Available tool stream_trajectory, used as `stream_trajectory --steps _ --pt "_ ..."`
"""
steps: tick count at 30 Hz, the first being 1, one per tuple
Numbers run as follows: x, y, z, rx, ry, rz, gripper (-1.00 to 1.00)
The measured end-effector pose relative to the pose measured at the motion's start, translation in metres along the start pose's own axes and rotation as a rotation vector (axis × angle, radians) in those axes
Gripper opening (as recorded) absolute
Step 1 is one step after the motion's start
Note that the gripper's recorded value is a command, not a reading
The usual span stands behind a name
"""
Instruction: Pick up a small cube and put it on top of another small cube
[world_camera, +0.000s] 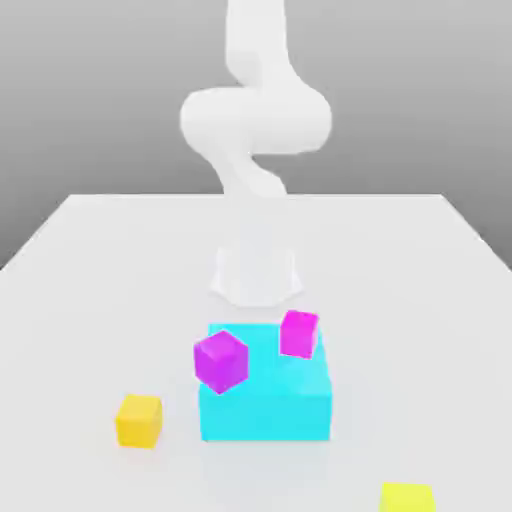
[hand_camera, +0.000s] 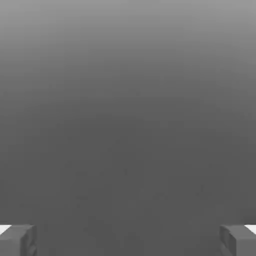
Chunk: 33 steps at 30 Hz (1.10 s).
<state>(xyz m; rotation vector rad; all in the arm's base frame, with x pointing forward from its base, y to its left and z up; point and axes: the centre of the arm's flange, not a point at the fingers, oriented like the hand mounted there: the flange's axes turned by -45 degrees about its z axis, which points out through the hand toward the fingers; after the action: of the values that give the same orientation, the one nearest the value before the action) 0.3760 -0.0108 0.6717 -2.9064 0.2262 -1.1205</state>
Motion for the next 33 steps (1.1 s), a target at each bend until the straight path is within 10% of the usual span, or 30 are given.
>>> stream_trajectory --steps 16,33 --pt "-0.123 0.111 0.262 -0.319 -0.334 0.839 0.0" --pt "-0.333 0.18 0.4 -0.62 -0.519 1.468 0.0"
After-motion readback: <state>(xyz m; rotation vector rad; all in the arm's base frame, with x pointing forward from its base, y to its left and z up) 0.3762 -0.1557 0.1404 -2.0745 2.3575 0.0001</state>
